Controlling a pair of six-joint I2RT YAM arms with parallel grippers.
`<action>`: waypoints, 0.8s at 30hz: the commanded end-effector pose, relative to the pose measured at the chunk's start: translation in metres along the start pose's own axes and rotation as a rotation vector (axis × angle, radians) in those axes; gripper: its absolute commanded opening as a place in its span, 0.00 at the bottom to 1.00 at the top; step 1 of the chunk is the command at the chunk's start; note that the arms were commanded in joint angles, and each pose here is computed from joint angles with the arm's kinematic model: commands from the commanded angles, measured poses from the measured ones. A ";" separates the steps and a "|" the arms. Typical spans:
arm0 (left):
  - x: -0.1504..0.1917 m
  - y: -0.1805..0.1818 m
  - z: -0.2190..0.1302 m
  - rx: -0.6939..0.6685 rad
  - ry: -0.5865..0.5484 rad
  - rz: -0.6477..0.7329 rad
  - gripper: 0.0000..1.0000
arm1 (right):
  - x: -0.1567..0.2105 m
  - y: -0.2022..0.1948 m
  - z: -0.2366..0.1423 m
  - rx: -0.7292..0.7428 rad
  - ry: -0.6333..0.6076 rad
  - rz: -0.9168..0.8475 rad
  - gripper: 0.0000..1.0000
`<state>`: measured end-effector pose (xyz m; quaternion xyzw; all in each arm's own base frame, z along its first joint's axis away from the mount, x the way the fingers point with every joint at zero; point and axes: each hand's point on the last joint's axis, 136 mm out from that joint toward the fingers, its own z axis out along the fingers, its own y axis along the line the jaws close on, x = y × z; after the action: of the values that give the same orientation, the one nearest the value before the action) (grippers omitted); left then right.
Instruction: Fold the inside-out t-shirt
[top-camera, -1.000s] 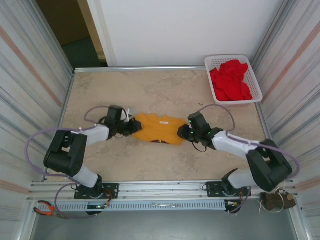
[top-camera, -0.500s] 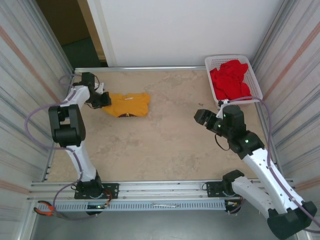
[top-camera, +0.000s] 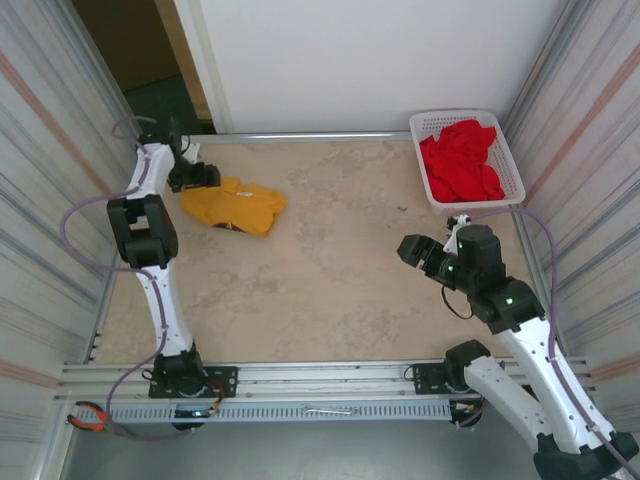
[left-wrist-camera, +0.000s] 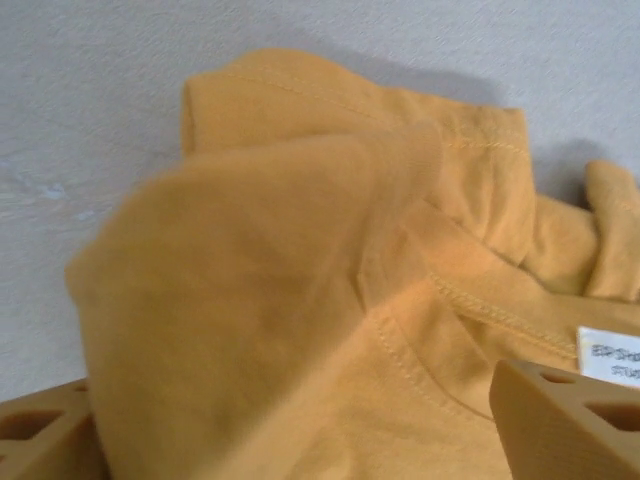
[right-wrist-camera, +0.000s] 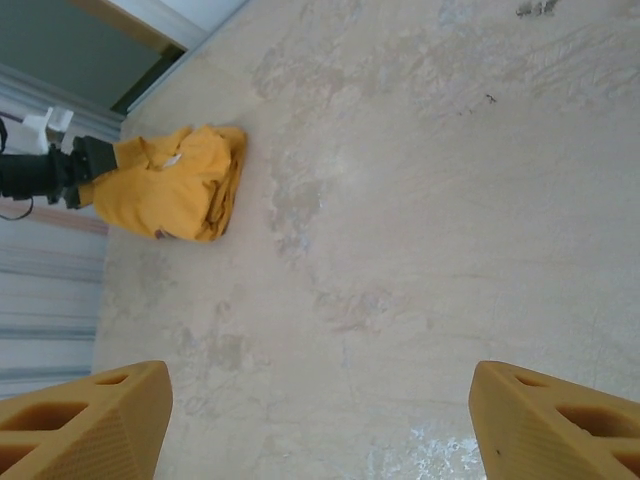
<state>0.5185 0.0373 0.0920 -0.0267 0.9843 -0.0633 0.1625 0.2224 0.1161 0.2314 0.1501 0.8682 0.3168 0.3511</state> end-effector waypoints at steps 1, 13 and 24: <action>-0.006 0.019 -0.036 -0.096 -0.058 -0.073 0.92 | 0.002 -0.004 -0.002 0.014 0.010 -0.007 0.83; -0.009 -0.020 -0.153 0.058 -0.429 -0.225 0.99 | -0.013 0.000 0.006 0.046 -0.010 -0.007 0.99; 0.012 -0.043 -0.058 0.238 -0.364 -0.324 0.99 | -0.010 -0.006 0.001 0.057 -0.022 0.002 0.99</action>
<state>0.4803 -0.0050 0.1634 -0.1460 0.9174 -0.1800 0.3235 0.2329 0.1157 0.2232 0.1602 0.8783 0.2992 0.3367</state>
